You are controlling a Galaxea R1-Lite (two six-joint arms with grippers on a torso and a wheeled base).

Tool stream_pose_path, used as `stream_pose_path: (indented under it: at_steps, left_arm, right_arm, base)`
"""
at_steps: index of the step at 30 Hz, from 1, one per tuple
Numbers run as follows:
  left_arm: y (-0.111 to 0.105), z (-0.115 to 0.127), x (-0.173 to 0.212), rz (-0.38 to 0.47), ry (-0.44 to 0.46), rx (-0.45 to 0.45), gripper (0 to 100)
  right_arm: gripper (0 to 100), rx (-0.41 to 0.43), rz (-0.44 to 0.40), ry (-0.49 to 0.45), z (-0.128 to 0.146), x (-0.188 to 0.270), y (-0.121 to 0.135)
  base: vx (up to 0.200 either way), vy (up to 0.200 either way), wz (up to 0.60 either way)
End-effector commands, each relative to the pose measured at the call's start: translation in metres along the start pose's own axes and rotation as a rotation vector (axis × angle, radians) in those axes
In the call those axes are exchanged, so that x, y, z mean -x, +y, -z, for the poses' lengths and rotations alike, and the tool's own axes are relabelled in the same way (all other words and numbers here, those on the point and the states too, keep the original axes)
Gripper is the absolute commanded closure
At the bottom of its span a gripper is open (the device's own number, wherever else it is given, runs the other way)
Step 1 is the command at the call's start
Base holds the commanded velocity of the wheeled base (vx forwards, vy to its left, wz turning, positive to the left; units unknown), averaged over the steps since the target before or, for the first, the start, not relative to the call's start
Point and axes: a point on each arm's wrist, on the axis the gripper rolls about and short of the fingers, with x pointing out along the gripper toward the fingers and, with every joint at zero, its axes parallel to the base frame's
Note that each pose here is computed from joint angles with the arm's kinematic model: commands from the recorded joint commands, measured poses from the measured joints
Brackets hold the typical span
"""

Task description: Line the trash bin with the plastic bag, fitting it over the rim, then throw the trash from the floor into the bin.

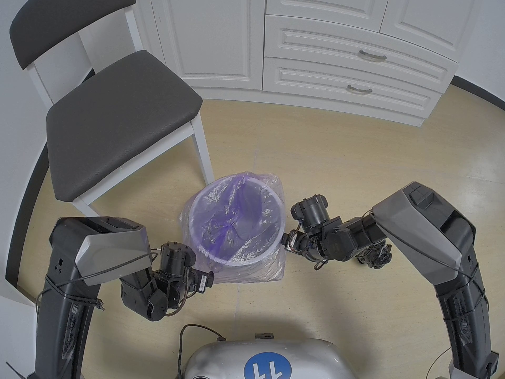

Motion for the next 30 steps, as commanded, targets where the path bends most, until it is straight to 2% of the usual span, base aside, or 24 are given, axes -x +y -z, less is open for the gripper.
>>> stream_pose_path:
  at_steps: [1, 4, 6, 10, 16, 18, 20, 23, 24, 25, 26, 28, 29, 30]
  left_arm:
    - [0.002, -0.005, 0.003, -0.003, -0.031, 0.007, 0]
    - [0.002, -0.008, 0.006, -0.004, -0.047, 0.010, 0]
    - [0.003, -0.010, 0.009, -0.002, -0.053, 0.011, 0]
    - [0.003, -0.011, 0.011, -0.001, -0.055, 0.010, 0]
    - [0.003, -0.011, 0.011, -0.001, -0.053, 0.010, 0]
    - [0.003, -0.011, 0.012, -0.001, -0.052, 0.008, 0]
    - [0.004, -0.013, 0.016, -0.001, -0.067, 0.010, 0]
    - [0.007, -0.017, 0.025, 0.007, -0.079, -0.002, 0]
    - [0.008, -0.019, 0.029, 0.006, -0.085, -0.014, 0]
    - [0.008, -0.019, 0.029, 0.006, -0.085, -0.014, 0]
    - [0.010, -0.022, 0.036, 0.008, -0.095, -0.031, 0]
    - [0.012, -0.025, 0.043, 0.030, -0.110, -0.038, 0]
    - [0.012, -0.025, 0.043, 0.030, -0.110, -0.038, 0]
    - [0.013, -0.027, 0.048, 0.059, -0.123, -0.036, 0]
  right_arm:
    - [0, 0.017, 0.040, 0.016, 0.014, -0.024, -0.007]
    - [0, 0.051, 0.100, 0.011, 0.021, -0.036, -0.010]
    - [0, 0.108, 0.195, 0.007, 0.025, -0.046, -0.013]
    - [0, 0.121, 0.256, 0.037, 0.022, -0.046, -0.011]
    - [0, 0.089, 0.282, 0.009, 0.006, -0.022, -0.012]
    - [0, 0.101, 0.278, 0.016, 0.000, -0.004, -0.014]
    - [0, 0.154, 0.243, 0.010, -0.007, 0.036, -0.018]
    - [0, 0.315, 0.170, 0.000, -0.003, 0.059, -0.030]
    - [0, 0.408, 0.132, -0.019, -0.002, 0.068, -0.035]
    - [0, 0.408, 0.132, -0.019, -0.002, 0.068, -0.035]
    - [0, 0.571, 0.080, -0.034, 0.002, 0.082, -0.051]
    - [0, 0.769, -0.014, -0.052, 0.006, 0.103, -0.069]
    - [0, 0.769, -0.014, -0.052, 0.006, 0.103, -0.069]
    - [0, 0.929, -0.103, -0.083, 0.005, 0.116, -0.085]
  base:
    - [0.000, 0.000, 0.00]
    - [0.000, 0.000, 0.00]
    - [0.000, 0.000, 0.00]
    - [0.000, 0.000, 0.00]
    - [0.000, 0.000, 0.00]
    - [0.000, 0.000, 0.00]
    - [0.000, 0.000, 0.00]
    - [0.000, 0.000, 0.00]
    - [0.000, 0.000, 0.00]
    - [0.000, 0.000, 0.00]
    - [0.000, 0.000, 0.00]
    - [0.000, 0.000, 0.00]
    - [0.000, 0.000, 0.00]
    - [0.000, 0.000, 0.00]
